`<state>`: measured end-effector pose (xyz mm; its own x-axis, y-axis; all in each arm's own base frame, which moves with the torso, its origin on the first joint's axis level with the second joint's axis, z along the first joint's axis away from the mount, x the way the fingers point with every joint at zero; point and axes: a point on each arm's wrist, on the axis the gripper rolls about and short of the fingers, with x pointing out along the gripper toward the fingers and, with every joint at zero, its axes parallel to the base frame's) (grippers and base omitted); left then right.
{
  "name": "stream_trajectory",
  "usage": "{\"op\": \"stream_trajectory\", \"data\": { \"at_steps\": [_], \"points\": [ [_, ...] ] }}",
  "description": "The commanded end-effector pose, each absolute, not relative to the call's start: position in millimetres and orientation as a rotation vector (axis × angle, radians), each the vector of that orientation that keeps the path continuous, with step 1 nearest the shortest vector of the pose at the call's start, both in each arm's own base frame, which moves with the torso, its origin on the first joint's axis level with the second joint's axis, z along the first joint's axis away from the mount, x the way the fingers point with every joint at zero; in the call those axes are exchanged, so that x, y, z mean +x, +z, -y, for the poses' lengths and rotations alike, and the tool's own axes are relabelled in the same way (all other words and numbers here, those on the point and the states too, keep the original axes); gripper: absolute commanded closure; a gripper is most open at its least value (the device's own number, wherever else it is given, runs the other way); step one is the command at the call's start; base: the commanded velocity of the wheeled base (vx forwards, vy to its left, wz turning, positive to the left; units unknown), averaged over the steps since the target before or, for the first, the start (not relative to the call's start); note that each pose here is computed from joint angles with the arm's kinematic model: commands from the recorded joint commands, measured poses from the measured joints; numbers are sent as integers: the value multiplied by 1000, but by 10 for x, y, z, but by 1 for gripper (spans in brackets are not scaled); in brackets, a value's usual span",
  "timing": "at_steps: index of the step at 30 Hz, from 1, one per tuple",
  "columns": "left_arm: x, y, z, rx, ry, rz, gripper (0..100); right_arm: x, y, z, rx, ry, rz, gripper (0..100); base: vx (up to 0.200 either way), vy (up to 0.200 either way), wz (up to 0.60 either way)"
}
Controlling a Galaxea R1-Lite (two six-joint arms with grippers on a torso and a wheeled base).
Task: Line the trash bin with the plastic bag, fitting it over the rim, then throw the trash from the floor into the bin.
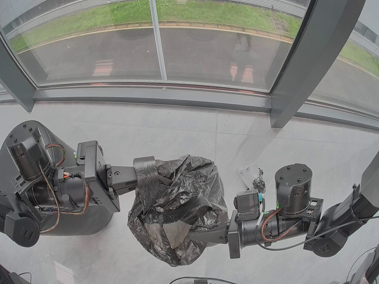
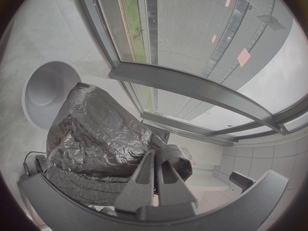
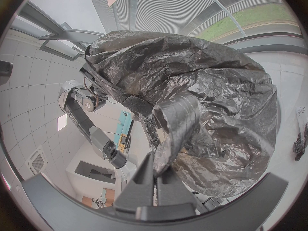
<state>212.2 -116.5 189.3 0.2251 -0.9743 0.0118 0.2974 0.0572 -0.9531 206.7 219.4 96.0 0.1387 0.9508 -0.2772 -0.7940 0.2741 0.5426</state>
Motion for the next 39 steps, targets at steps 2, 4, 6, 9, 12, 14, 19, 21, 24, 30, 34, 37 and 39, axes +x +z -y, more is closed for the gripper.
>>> {"op": "stream_trajectory", "data": {
  "at_steps": [2,4,6,9,12,14,19,21,24,30,34,37,39],
  "points": [
    [2192,1803,1175,-1075,-1127,-859,100,2159,861,-2237,296,1268,-662,100,0,0,0],
    [2212,1784,1167,-1078,-1118,-862,100,2167,842,-2237,297,1265,-669,100,0,0,0],
    [2222,1777,1159,-1080,-1112,-862,100,2170,823,-2241,296,1265,-674,100,0,0,0],
    [2225,1773,1139,-1083,-1105,-858,100,2172,813,-2243,295,1264,-678,100,0,0,0],
    [2201,1763,1113,-1087,-1097,-858,100,2164,805,-2248,295,1265,-683,100,0,0,0],
    [2185,1756,1086,-1090,-1088,-856,100,2158,801,-2256,294,1266,-684,100,0,0,0],
    [2105,1711,1049,-1096,-1075,-873,100,2119,782,-2277,298,1273,-704,100,0,0,0],
    [2063,1700,1028,-1097,-1071,-875,100,2096,768,-2309,306,1279,-720,100,0,0,0],
    [2024,1695,1009,-1099,-1069,-877,100,2074,729,-2341,304,1285,-739,100,0,0,0],
    [2002,1677,974,-1105,-1054,-876,100,2029,723,-2404,296,1305,-742,100,0,0,0],
    [2022,1653,977,-1109,-1041,-880,100,2058,694,-2429,296,1303,-740,100,0,0,0],
    [2101,1601,997,-1116,-1009,-882,100,2191,598,-2409,305,1269,-719,100,0,0,0],
    [2148,1580,996,-1117,-999,-881,100,2264,572,-2389,310,1250,-715,100,0,0,0]
  ]
}}
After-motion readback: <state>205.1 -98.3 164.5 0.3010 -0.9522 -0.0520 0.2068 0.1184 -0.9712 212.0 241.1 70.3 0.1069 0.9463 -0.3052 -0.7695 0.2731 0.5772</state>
